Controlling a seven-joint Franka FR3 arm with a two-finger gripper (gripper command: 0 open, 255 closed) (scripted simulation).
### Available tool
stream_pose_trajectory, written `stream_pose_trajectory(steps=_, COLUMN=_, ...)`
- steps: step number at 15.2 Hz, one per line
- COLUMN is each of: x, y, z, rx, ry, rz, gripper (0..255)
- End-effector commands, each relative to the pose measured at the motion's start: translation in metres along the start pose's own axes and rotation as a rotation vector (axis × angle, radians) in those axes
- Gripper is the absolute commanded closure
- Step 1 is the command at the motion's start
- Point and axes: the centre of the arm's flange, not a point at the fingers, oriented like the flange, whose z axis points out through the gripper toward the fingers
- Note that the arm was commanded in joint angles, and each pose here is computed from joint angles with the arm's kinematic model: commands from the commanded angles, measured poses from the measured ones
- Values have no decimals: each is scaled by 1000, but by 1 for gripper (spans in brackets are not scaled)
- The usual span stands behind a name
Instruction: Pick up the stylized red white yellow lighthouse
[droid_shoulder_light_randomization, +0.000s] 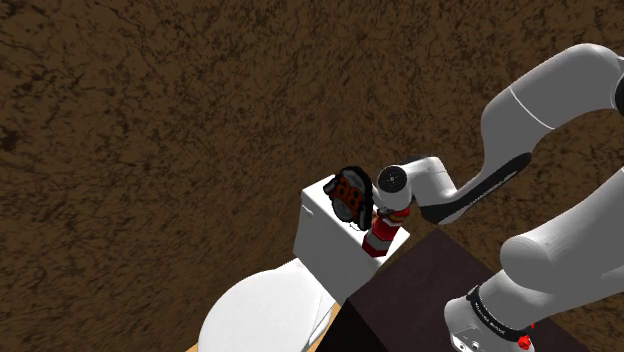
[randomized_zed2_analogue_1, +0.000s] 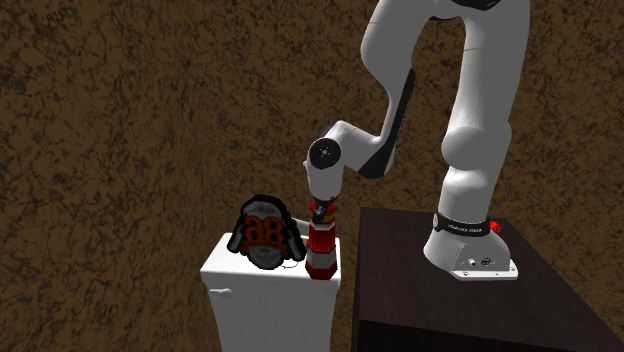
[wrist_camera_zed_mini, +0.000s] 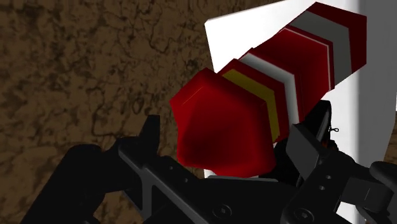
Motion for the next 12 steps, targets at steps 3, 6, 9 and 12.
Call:
stream_pose_trajectory(steps=3, x=-1, y=-2, z=1, rx=0, ry=1, rz=0, gripper=255)
stream_pose_trajectory(steps=6, x=-1, y=-2, z=1, rx=0, ry=1, rz=0, gripper=255)
stream_pose_trajectory(steps=9, x=-2, y=-2, z=2, rx=0, ry=1, rz=0, gripper=255)
stream_pose_trajectory(steps=12, x=2, y=6, z=-6, rx=0, ry=1, rz=0, gripper=255)
